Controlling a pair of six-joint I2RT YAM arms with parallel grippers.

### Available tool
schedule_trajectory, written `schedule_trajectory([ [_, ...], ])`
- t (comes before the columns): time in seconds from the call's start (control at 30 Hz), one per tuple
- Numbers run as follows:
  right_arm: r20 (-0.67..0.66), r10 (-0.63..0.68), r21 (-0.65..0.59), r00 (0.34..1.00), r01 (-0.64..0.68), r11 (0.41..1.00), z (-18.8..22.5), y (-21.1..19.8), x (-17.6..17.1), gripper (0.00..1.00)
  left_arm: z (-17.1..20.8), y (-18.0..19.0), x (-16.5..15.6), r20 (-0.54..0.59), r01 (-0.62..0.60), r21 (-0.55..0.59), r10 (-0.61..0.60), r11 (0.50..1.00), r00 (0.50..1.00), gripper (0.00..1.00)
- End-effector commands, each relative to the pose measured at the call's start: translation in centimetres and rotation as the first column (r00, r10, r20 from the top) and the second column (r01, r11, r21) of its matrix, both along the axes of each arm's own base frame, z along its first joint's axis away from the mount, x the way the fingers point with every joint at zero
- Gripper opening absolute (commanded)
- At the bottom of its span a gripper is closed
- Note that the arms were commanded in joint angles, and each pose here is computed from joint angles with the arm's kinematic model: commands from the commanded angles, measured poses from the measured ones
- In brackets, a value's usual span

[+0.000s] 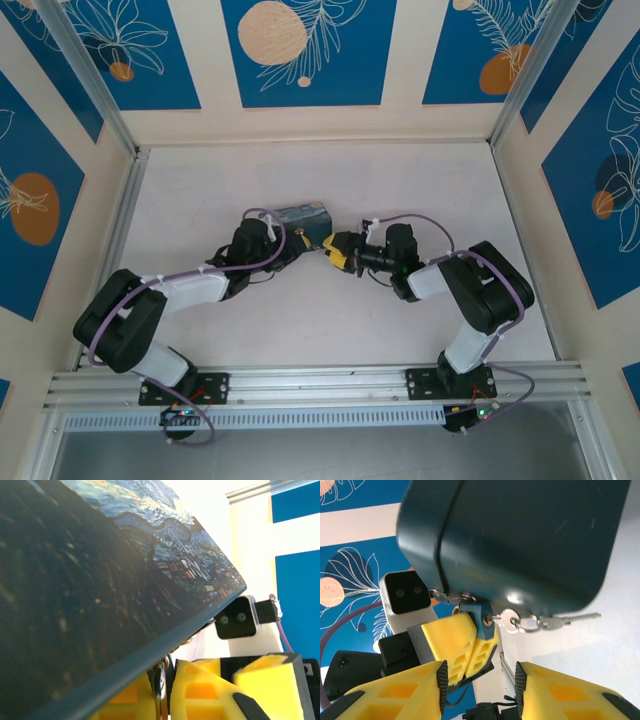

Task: Unlock the padlock with the key

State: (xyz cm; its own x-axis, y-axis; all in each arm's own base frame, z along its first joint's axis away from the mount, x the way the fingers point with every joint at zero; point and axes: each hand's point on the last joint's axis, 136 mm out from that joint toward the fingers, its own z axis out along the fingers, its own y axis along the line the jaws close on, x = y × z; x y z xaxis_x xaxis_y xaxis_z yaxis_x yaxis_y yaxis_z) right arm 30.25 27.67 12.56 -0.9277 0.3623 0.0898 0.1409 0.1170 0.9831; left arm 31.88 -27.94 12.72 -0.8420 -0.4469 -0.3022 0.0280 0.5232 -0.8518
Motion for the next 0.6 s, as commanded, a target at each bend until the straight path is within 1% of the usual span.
schedule_trajectory([
  [0.0,0.036,-0.011,-0.011,0.999,0.012,1.000,0.6,0.1,1.0,0.43,2.9,-0.8,0.5,0.109,0.054,-0.048,-0.049,0.997,0.993,0.00],
  [0.23,0.013,-0.028,-0.020,1.000,0.028,0.999,-0.4,0.2,1.8,0.42,3.5,-1.3,0.6,0.119,0.077,-0.062,-0.069,0.995,0.990,0.00],
  [0.47,-0.013,-0.038,-0.019,0.999,0.037,0.999,-1.6,0.3,2.0,0.39,3.7,-1.5,0.5,0.120,0.085,-0.068,-0.076,0.994,0.990,0.00],
  [0.57,-0.013,-0.036,-0.009,0.999,0.036,0.999,-1.7,0.5,2.2,0.36,3.7,-1.5,0.6,0.120,0.085,-0.069,-0.077,0.994,0.990,0.00],
])
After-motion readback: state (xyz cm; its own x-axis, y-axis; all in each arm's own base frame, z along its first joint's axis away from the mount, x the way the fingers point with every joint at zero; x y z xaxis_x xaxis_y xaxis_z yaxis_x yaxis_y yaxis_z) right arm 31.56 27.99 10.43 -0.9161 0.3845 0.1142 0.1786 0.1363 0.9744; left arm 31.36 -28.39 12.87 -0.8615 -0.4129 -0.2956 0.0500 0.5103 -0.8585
